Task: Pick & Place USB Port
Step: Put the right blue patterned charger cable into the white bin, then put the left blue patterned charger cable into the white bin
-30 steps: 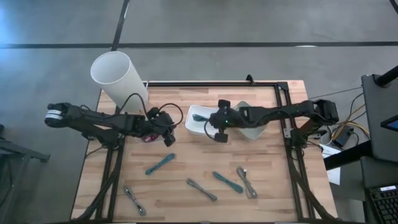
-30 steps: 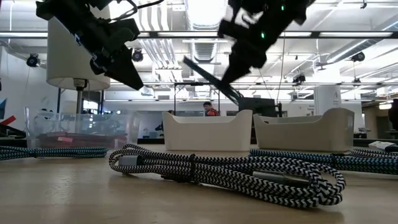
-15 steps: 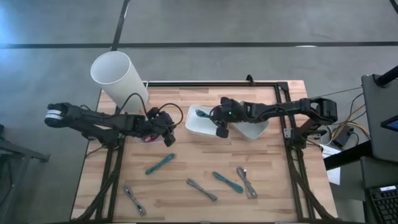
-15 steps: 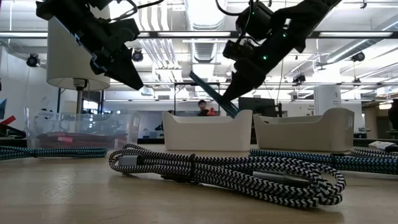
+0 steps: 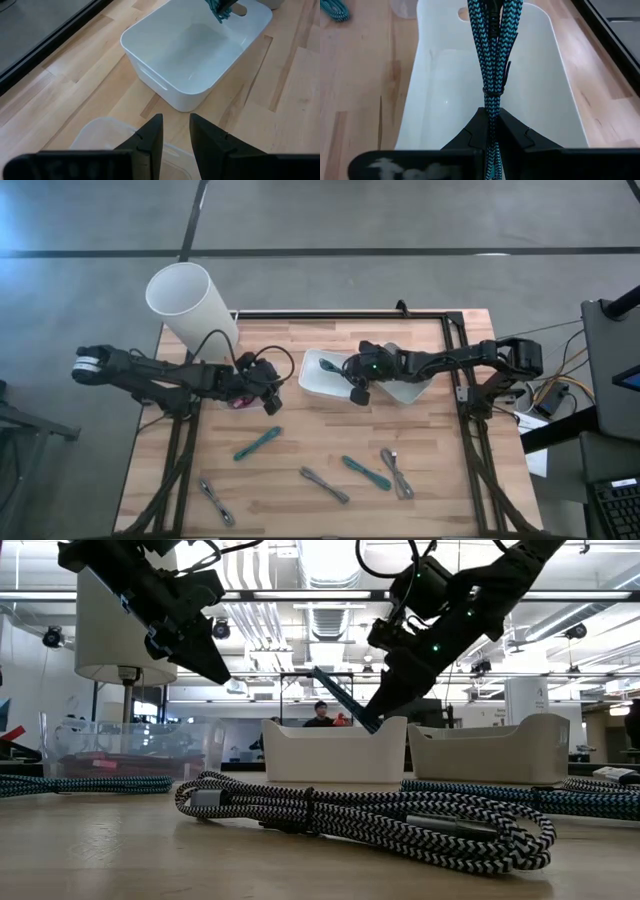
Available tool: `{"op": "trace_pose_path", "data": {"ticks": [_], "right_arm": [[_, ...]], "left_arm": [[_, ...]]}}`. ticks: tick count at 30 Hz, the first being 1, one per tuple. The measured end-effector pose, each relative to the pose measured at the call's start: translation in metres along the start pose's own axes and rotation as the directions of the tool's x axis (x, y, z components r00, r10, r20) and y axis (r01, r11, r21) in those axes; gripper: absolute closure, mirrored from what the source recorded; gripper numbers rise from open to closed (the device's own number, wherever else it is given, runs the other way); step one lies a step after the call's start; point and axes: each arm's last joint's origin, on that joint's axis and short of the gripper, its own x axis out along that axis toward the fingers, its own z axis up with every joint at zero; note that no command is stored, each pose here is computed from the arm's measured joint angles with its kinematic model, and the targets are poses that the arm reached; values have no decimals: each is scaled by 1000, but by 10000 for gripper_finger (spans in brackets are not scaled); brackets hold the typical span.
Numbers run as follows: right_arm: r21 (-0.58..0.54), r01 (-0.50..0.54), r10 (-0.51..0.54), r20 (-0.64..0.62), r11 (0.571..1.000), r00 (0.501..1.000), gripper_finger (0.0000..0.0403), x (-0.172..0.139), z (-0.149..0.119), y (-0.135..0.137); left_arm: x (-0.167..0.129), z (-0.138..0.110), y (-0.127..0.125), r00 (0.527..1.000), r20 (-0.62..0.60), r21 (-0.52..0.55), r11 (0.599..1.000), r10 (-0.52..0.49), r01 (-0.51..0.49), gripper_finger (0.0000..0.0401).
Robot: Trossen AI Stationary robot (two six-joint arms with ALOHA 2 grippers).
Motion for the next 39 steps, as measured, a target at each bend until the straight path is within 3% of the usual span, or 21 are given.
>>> {"op": "trace_pose_path", "data": {"ticks": [10,27,36,39], "right_arm": [[7,0,0,-7,1000,1000,350,0,-1,0],[30,1,-1,1,1000,1000,349,0,2,0],[71,-2,-2,64,997,998,349,-4,25,-1],[44,-12,11,30,999,999,349,-7,30,3]], "left_arm": [[0,0,0,1000,0,0,1000,0,0,301],[0,0,0,1000,0,0,1000,-1,1,301],[-3,8,-9,993,60,24,994,-105,104,309],[-9,12,-15,988,73,36,990,-137,135,309]]}}
